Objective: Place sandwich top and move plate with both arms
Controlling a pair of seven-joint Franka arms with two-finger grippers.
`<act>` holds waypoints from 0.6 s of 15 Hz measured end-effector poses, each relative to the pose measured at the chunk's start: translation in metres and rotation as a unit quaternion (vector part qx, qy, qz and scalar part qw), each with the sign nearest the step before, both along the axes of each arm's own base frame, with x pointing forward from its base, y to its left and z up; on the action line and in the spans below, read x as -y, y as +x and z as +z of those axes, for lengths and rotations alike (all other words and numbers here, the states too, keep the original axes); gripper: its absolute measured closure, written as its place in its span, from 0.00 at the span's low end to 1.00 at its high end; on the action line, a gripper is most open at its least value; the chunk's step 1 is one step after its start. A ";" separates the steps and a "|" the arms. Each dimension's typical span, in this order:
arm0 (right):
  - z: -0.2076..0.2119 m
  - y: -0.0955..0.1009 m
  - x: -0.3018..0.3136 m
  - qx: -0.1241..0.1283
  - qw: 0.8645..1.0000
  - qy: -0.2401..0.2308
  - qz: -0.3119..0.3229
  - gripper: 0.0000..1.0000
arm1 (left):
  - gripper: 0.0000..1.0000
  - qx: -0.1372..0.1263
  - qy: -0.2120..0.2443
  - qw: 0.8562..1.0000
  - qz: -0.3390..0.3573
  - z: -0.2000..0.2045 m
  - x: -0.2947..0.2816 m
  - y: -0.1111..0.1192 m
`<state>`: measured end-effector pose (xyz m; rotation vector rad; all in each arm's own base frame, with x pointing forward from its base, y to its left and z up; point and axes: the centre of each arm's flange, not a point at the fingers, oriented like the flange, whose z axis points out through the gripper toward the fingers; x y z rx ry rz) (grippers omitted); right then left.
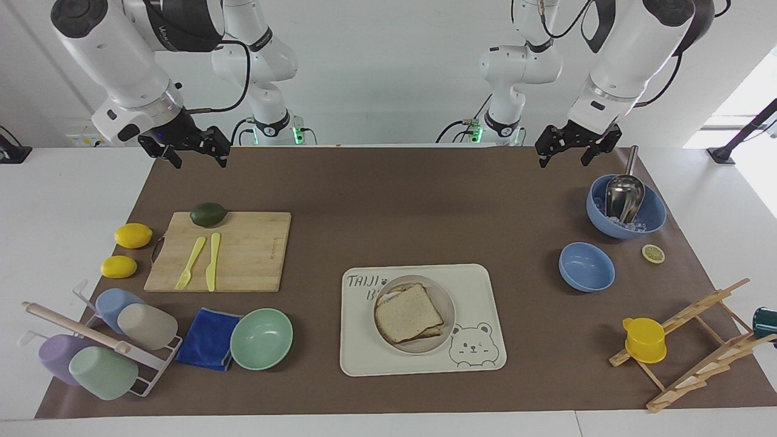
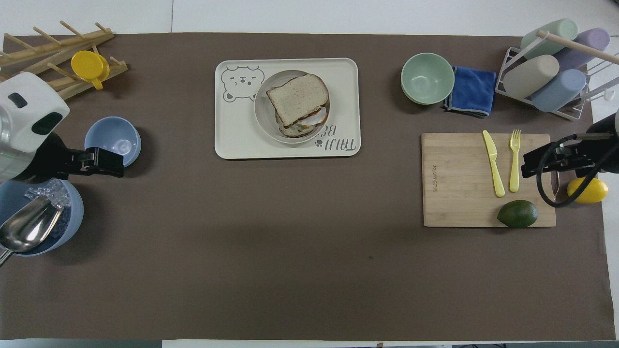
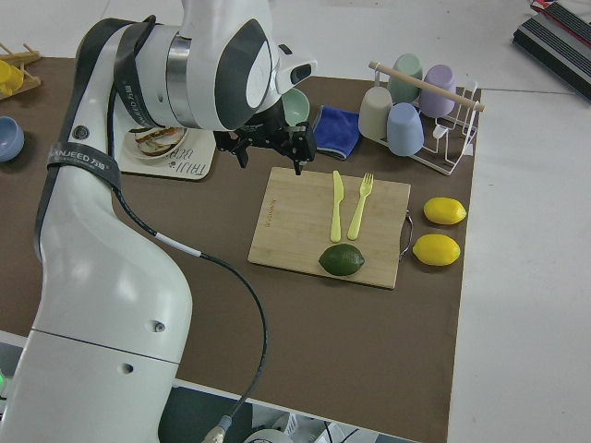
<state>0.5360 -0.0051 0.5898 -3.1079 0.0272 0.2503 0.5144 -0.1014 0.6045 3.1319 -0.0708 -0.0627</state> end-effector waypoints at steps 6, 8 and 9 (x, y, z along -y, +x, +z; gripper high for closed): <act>0.000 0.000 0.000 0.000 1.000 0.000 0.000 0.00 | 0.00 0.002 0.000 1.000 0.000 0.002 -0.002 0.002; 0.000 0.000 0.000 0.000 1.000 0.000 0.000 0.00 | 0.00 0.002 0.000 1.000 0.004 0.002 -0.006 0.002; 0.000 0.000 0.000 0.000 1.000 0.000 0.000 0.00 | 0.00 0.003 0.000 1.000 0.005 0.003 -0.007 0.003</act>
